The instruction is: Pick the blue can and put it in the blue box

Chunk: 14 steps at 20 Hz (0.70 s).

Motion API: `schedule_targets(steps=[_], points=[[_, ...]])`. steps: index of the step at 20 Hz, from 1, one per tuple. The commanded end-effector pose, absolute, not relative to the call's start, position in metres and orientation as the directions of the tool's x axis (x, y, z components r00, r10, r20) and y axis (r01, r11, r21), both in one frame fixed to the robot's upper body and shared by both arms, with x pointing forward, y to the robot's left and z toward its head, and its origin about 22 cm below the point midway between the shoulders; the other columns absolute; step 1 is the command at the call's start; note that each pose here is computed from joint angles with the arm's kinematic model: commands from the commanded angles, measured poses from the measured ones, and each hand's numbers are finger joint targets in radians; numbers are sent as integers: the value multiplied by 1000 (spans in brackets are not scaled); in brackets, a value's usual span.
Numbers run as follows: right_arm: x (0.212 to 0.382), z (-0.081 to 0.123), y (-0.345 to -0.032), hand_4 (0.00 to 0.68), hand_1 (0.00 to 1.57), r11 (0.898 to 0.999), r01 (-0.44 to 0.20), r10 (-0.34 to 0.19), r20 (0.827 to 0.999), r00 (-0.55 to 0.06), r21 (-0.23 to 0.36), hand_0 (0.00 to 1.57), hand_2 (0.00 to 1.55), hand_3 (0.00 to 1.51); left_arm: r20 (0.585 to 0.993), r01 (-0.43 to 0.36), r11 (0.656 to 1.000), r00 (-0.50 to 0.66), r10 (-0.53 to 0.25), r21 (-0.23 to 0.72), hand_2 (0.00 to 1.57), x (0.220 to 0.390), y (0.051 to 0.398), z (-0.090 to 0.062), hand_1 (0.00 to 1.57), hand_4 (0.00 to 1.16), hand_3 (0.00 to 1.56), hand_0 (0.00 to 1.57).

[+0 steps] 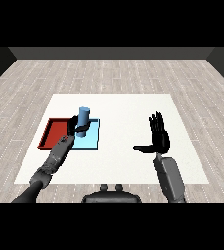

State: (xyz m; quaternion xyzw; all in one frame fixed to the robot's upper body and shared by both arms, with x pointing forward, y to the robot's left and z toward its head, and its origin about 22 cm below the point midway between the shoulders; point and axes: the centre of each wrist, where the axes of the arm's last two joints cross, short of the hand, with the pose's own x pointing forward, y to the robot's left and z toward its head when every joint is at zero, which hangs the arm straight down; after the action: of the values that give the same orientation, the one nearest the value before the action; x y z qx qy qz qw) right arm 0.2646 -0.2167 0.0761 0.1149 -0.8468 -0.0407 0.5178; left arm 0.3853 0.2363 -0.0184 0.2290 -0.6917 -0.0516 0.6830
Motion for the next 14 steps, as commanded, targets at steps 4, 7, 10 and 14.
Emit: schedule_targets(steps=[4, 7, 10, 14], points=[[278, 61, -230, 0, 0, 963, -130, -268, 874, -404, 235, 0, 0, 0, 849, -178, 835, 221, -481, 520, 1560, 383, 247, -48, 1571, 1029, 1463, 1571], [278, 41, -234, 0, 0, 960, -122, -279, 878, -389, 251, 0, 0, 0, 838, -168, 838, 293, -461, 520, 1570, 377, 234, -60, 1571, 981, 1465, 1571], [277, 51, -235, 0, 0, 974, -86, -225, 894, -389, 208, 0, 0, 0, 837, -201, 842, 359, -412, 501, 1220, 356, 219, -88, 1254, 943, 1193, 1254], [297, 65, -227, 0, 0, 957, -105, -289, 873, -392, 270, 0, 0, 0, 871, -254, 886, 414, -264, 389, 890, 363, 242, -77, 804, 753, 1140, 804]])
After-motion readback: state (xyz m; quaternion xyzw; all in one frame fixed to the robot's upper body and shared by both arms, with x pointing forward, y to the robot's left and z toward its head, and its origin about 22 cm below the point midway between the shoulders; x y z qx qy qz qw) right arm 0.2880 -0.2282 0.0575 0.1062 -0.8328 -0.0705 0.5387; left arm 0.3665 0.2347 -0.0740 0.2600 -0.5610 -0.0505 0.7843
